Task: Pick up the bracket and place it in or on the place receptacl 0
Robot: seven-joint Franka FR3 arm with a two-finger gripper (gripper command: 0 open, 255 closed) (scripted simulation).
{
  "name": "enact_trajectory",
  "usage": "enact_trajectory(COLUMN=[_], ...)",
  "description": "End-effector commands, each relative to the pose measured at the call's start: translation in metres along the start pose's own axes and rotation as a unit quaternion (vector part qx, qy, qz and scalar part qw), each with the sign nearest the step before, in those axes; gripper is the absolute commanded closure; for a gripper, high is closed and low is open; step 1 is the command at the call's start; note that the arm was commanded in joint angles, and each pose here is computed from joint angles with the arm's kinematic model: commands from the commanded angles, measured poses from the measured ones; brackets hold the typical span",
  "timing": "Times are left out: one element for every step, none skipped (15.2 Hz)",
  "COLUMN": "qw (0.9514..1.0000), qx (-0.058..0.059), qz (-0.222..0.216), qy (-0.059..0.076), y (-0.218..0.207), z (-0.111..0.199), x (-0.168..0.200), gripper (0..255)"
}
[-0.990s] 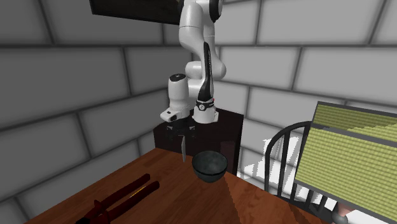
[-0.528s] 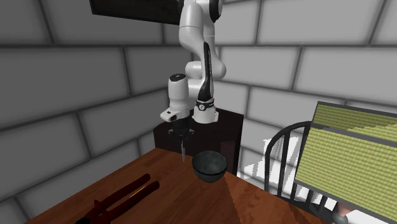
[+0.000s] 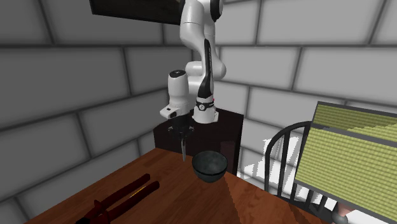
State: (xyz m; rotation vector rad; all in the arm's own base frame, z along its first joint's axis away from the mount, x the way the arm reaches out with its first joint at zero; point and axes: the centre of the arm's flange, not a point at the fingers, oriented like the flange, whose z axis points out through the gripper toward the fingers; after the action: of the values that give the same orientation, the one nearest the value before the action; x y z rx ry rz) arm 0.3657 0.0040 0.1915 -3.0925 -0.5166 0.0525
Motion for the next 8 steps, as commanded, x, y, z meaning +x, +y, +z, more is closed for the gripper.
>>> enact_trajectory(qw=[1.0000, 1.0000, 1.0000, 1.0000, 1.0000, 1.0000, 1.0000, 1.0000], qx=[0.000, 0.000, 0.000, 0.000, 0.000, 0.000, 0.000, 0.000], qz=[0.000, 0.000, 0.000, 0.000, 0.000, 0.000, 0.000, 0.000], qy=[0.000, 0.000, 0.000, 0.000, 0.000, 0.000, 0.000, 0.000], y=[0.000, 0.000, 0.000, 0.000, 0.000, 0.000, 0.000, 0.000], z=[-0.011, -0.016, -0.021, -0.027, -0.032, -0.037, -0.042, -0.048], x=[-0.001, -0.002, -0.002, -0.002, -0.002, -0.002, -0.002, -0.003], gripper=[255, 255, 255, 255, 255, 255, 255, 255])
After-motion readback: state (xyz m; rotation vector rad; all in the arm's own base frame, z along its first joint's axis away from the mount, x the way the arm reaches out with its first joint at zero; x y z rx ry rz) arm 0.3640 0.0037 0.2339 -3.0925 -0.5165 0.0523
